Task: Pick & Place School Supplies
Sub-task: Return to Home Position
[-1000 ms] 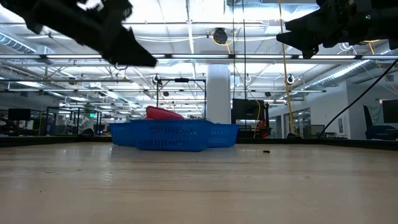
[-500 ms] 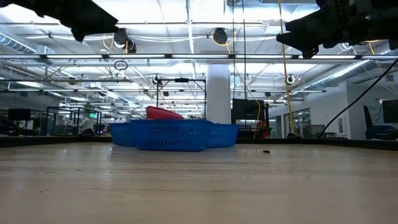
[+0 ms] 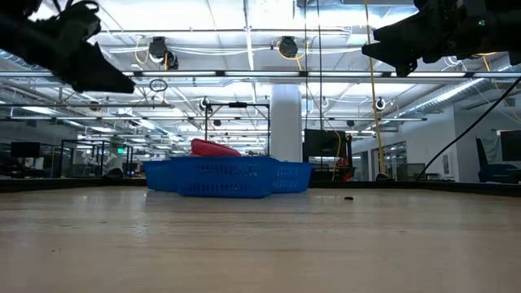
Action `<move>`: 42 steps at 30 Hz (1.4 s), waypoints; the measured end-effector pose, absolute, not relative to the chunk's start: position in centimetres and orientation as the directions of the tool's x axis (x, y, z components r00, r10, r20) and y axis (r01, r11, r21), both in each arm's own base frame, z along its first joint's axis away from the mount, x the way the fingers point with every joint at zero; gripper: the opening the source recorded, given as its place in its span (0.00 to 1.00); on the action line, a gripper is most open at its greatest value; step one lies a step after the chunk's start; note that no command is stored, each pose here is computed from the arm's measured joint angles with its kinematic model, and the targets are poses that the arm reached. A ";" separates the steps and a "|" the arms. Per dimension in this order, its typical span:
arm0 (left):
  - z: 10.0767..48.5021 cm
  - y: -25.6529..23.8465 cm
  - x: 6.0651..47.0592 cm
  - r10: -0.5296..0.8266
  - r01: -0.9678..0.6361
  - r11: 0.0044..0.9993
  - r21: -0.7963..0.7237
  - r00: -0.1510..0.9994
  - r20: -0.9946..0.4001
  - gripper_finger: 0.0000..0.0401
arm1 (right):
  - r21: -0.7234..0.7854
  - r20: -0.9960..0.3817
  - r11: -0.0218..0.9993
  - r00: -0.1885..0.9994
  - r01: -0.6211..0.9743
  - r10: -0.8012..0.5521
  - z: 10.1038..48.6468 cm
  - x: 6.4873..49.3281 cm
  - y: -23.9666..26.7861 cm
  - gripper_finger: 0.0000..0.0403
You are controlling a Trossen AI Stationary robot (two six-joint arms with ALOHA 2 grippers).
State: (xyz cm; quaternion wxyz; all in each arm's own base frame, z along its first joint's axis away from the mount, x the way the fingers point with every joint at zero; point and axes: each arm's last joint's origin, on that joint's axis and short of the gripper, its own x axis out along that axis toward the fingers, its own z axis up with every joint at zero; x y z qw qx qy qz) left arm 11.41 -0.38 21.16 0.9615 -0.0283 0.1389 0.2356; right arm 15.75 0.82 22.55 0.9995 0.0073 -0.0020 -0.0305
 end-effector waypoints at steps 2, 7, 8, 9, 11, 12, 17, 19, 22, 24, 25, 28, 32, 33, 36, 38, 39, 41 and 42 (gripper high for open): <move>20.2 -0.4 11.3 0.445 -0.459 0.888 0.006 0.859 -0.254 0.35 | 0.015 0.003 0.998 0.998 0.061 -0.061 22.5 15.7 0.8 0.50; 18.7 -0.1 10.6 0.455 -0.467 0.884 -0.021 0.871 -0.186 0.35 | 0.015 0.002 0.998 0.998 0.061 -0.061 22.5 15.7 0.8 0.50; 18.6 0.0 10.4 0.461 -0.472 0.881 -0.031 0.871 -0.172 0.35 | 0.015 0.002 0.998 0.998 0.061 -0.061 22.5 15.7 0.8 0.50; 18.6 0.2 10.2 0.465 -0.477 0.878 -0.041 0.871 -0.157 0.35 | 0.015 0.002 0.998 0.998 0.061 -0.061 22.5 15.7 0.8 0.50; 18.8 0.3 9.7 0.460 -0.469 0.881 -0.054 0.879 -0.126 0.35 | 0.014 0.000 0.998 0.998 0.061 -0.061 22.5 15.7 0.8 0.50; 18.7 0.4 9.5 0.448 -0.455 0.889 -0.051 0.887 -0.115 0.35 | 0.014 -0.001 0.998 0.998 0.061 -0.061 22.5 15.7 0.8 0.50; 18.9 0.5 8.5 0.394 -0.398 0.916 -0.060 0.917 -0.071 0.35 | 0.014 -0.008 0.998 0.998 0.061 -0.061 22.4 15.7 0.8 0.50; 18.8 0.5 8.5 0.380 -0.386 0.921 -0.063 0.921 -0.081 0.35 | 0.017 -0.018 0.998 0.998 0.061 -0.061 22.3 15.7 0.8 0.50; 18.6 0.5 8.6 0.367 -0.373 0.925 -0.069 0.926 -0.090 0.35 | 0.027 -0.024 0.998 0.998 0.062 -0.061 22.3 15.7 0.8 0.50; 18.0 0.4 8.7 0.363 -0.370 0.926 -0.068 0.926 -0.104 0.35 | 0.037 -0.034 0.997 0.998 0.062 -0.060 22.3 15.5 0.8 0.50; 17.5 0.4 8.8 0.362 -0.371 0.926 -0.068 0.924 -0.122 0.35 | 0.037 -0.035 0.997 0.998 0.061 -0.060 22.3 15.4 0.8 0.50; 17.4 0.4 8.9 0.352 -0.362 0.929 -0.082 0.929 -0.114 0.35 | 0.020 -0.023 0.998 0.998 0.060 -0.060 22.6 14.8 0.7 0.50; 17.4 0.3 8.9 0.317 -0.327 0.942 -0.078 0.942 -0.111 0.35 | 0.015 -0.009 0.998 0.998 0.058 -0.058 22.9 13.6 0.7 0.50; 17.4 0.3 8.9 0.314 -0.323 0.943 -0.079 0.943 -0.109 0.35 | 0.016 0.004 0.998 0.998 0.058 -0.058 23.1 13.3 0.6 0.50; 17.4 0.3 8.9 0.314 -0.323 0.943 -0.077 0.943 -0.110 0.35 | 0.017 0.021 0.998 0.998 0.057 -0.058 23.4 12.3 0.6 0.50; 17.4 0.3 8.9 0.313 -0.323 0.943 -0.083 0.943 -0.110 0.35 | 0.007 0.020 0.998 0.998 0.064 -0.064 23.4 11.6 0.5 0.50; 17.4 0.3 8.9 0.313 -0.323 0.943 -0.084 0.943 -0.110 0.35 | -0.008 0.016 0.996 0.996 0.086 -0.086 23.3 11.3 0.4 0.50; 17.4 0.3 8.9 0.313 -0.323 0.943 -0.083 0.943 -0.110 0.35 | -0.036 0.003 0.986 0.987 0.163 -0.163 23.2 10.6 0.1 0.50; 17.4 0.3 8.9 0.313 -0.323 0.943 -0.083 0.943 -0.110 0.35 | -0.048 -0.001 0.975 0.976 0.219 -0.219 23.1 10.3 0.0 0.50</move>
